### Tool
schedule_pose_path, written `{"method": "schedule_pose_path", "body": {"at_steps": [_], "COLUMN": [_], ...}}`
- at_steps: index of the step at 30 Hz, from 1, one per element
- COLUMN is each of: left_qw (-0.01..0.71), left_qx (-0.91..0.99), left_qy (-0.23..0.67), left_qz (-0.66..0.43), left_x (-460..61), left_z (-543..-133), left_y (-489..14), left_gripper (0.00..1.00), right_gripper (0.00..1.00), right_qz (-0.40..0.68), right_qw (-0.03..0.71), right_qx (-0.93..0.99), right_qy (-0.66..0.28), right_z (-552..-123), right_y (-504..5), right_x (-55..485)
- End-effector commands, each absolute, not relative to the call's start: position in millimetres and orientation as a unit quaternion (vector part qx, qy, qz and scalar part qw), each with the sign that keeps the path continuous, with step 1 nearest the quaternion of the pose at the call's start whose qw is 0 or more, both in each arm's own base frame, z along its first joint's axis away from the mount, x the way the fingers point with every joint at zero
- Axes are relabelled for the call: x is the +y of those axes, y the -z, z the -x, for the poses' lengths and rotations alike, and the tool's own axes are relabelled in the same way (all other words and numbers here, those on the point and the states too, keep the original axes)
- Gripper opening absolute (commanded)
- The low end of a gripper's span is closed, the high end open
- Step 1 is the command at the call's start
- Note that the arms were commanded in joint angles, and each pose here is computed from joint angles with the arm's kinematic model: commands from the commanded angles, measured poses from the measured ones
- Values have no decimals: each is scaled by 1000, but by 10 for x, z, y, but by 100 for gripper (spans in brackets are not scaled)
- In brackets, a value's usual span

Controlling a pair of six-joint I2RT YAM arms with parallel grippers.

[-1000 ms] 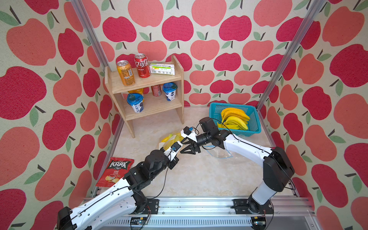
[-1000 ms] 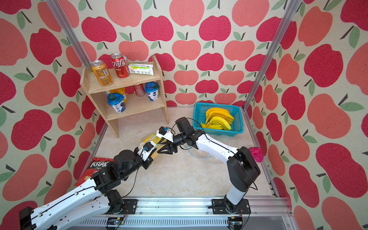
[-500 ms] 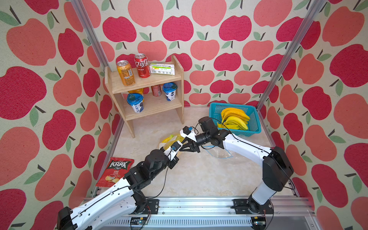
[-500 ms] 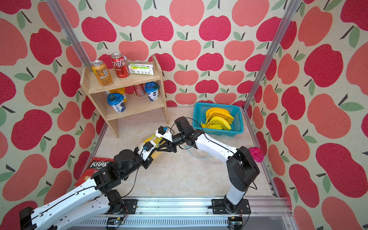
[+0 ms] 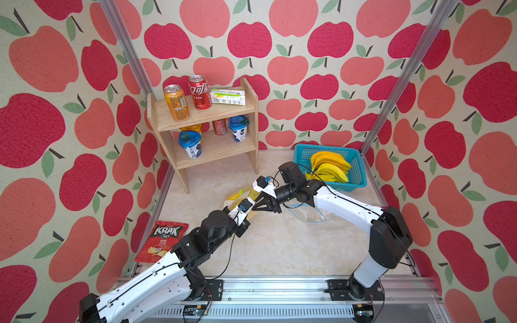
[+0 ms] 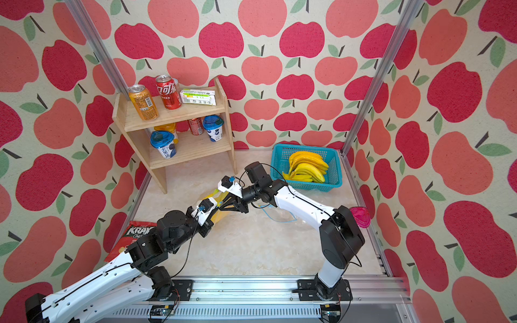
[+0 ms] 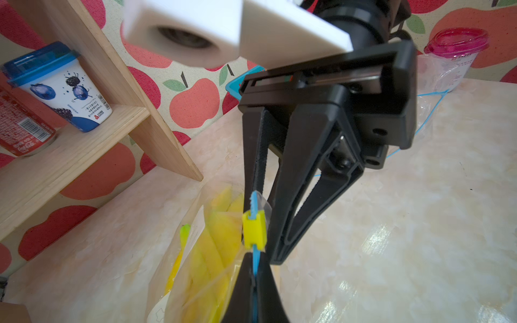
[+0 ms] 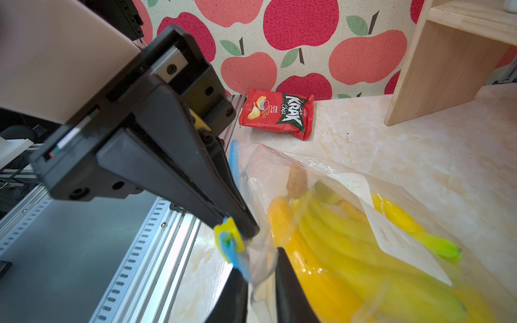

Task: Open the zip-top bag and take out the banana
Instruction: Unzip the zipper on the zipper food storage bag.

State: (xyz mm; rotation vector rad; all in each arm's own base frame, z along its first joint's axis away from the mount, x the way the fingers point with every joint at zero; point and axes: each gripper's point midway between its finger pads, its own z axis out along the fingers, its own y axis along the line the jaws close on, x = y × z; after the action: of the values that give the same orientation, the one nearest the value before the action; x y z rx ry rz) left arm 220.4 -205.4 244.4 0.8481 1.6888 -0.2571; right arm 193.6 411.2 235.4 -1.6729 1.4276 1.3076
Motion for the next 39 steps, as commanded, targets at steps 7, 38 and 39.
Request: {"method": "schedule_pose_path", "body": {"at_steps": [7, 38, 39], "left_qw": [598, 618, 615], "left_qx": [712, 681, 683], "left_qy": [116, 155, 154], "left_qz": [-350, -361, -362], "left_x": [-2027, -2314, -2315], "left_z": [-2210, -2209, -2208], "left_y": [-2657, -2787, -2771], "left_gripper": [22, 20, 20], "right_gripper": [0, 0, 0], "right_qz": [632, 613, 613], "right_qw": [275, 266, 267], "right_qx": [527, 562, 561], "right_qy": [-497, -488, -488], "right_z": [-1852, -1951, -1950], "right_y": [-2387, -2353, -2361], "right_x": [4096, 4131, 4130]}}
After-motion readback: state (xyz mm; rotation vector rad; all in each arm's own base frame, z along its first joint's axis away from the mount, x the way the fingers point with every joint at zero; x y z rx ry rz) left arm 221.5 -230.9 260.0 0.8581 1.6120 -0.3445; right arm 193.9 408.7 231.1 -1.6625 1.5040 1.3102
